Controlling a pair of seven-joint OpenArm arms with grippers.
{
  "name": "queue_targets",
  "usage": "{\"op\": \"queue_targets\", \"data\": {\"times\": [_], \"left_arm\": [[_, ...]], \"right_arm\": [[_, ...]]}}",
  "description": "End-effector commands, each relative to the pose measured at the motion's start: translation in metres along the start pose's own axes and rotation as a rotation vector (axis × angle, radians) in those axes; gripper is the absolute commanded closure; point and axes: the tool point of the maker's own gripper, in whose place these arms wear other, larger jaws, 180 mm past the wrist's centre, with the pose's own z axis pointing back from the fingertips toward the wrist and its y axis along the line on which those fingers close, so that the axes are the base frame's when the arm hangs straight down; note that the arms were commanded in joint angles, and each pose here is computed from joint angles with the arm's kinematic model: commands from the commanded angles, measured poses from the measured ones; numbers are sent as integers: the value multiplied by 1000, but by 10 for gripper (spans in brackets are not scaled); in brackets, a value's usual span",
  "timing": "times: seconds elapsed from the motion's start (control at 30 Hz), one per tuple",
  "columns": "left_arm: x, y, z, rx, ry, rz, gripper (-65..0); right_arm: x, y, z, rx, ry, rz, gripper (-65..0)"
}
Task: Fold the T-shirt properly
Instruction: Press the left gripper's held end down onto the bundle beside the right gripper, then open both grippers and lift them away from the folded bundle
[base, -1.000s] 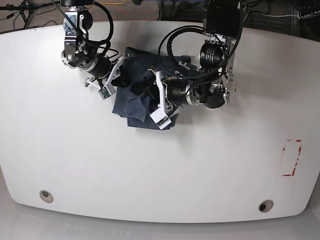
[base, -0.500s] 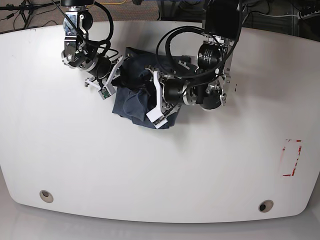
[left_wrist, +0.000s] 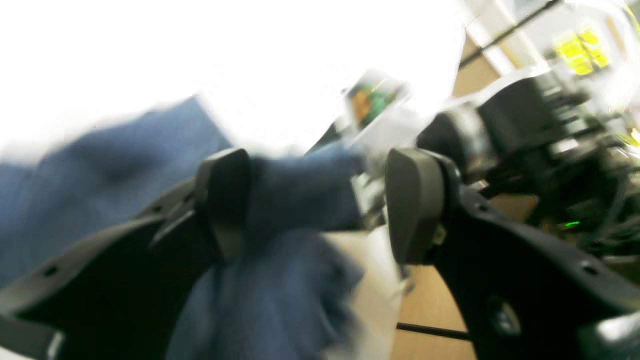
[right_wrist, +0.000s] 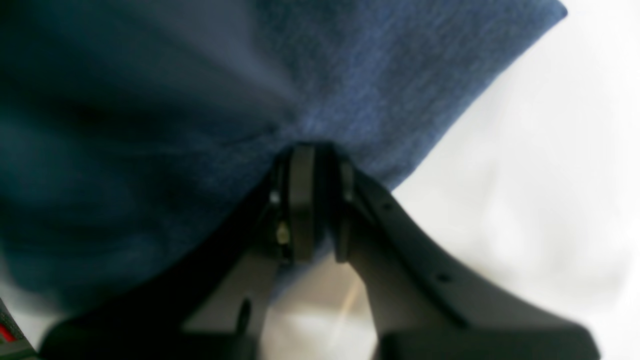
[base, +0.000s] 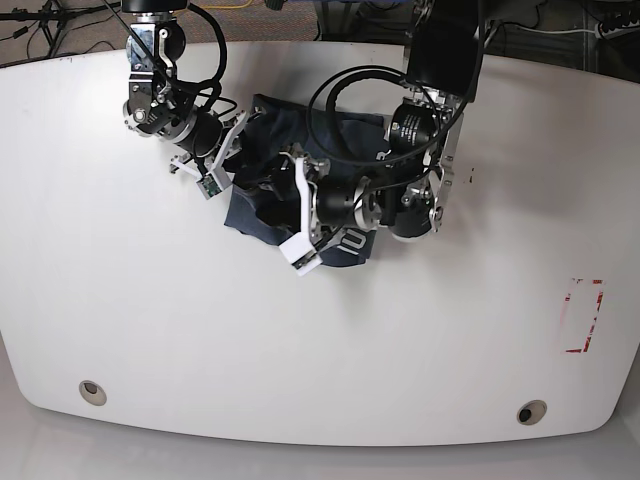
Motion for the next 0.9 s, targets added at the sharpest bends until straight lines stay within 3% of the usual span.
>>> {"op": "queue_targets", "data": {"times": [0.0, 0.1, 0.2, 0.3, 0.57, 0.87], "left_arm": [[42, -17, 3, -98, -121, -27, -401], [58, -25, 7, -158, -173, -17, -399], [73, -20, 18, -153, -221, -22, -399], [79, -4, 34, -105, -253, -12, -399], [57, 68, 111, 133, -247, 23, -399], [13, 94, 151, 251, -171, 62, -397]], "right_arm": [[-21, -4, 2, -20, 102, 27, -51], [-21, -4, 2, -20, 102, 27, -51], [-20, -4, 3, -21, 101, 28, -51], [-17, -4, 3, -22, 95, 34, -51], [4, -1, 12, -38, 69, 89, -51], [33, 1, 24, -64, 37, 163, -51]]}}
